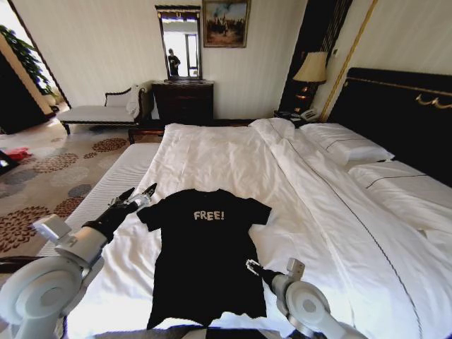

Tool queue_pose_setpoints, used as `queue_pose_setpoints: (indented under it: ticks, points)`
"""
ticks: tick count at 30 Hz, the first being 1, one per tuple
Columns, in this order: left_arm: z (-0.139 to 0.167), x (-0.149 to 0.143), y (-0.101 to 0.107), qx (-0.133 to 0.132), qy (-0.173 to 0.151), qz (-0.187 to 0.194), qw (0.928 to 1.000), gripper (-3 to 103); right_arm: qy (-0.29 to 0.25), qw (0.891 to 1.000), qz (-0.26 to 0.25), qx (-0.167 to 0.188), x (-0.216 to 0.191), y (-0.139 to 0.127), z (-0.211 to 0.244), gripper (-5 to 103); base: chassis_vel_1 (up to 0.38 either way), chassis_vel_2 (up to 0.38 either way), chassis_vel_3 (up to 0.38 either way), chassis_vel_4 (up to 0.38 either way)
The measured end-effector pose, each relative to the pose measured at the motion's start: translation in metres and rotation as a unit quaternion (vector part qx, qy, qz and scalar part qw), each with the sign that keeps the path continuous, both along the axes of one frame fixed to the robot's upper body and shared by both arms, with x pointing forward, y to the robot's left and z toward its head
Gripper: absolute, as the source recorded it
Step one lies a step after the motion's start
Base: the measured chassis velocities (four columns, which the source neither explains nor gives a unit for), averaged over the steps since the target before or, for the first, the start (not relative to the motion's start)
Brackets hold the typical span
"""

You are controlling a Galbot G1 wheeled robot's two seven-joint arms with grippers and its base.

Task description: Fold the clothes on the bed.

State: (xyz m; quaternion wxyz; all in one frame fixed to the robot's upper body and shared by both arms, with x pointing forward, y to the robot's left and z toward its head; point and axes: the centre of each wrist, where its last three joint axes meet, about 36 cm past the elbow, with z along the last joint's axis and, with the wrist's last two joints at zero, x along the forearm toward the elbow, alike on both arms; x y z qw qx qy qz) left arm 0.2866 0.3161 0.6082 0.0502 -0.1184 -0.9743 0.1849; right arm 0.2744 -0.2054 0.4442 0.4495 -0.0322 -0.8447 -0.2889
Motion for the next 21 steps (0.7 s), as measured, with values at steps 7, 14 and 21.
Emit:
queue_pose_setpoints:
  ticks: [7,14,21]
  points:
    - [-0.003,0.002,-0.001,0.006,0.001,0.004,1.0000,100,0.007,1.000,-0.003,-0.013,-0.014,-0.001,-0.001,41,0.000,0.000,0.000,0.000]
    - [-0.004,0.000,0.000,0.009,0.001,0.009,0.9999,100,0.011,1.000,0.000,-0.020,-0.024,0.000,0.000,14,0.000,0.000,0.000,0.000]
    - [-0.004,-0.002,0.001,0.013,-0.002,0.017,0.9998,100,0.009,1.000,0.003,-0.021,-0.031,0.001,0.007,1,0.000,0.000,0.000,0.000]
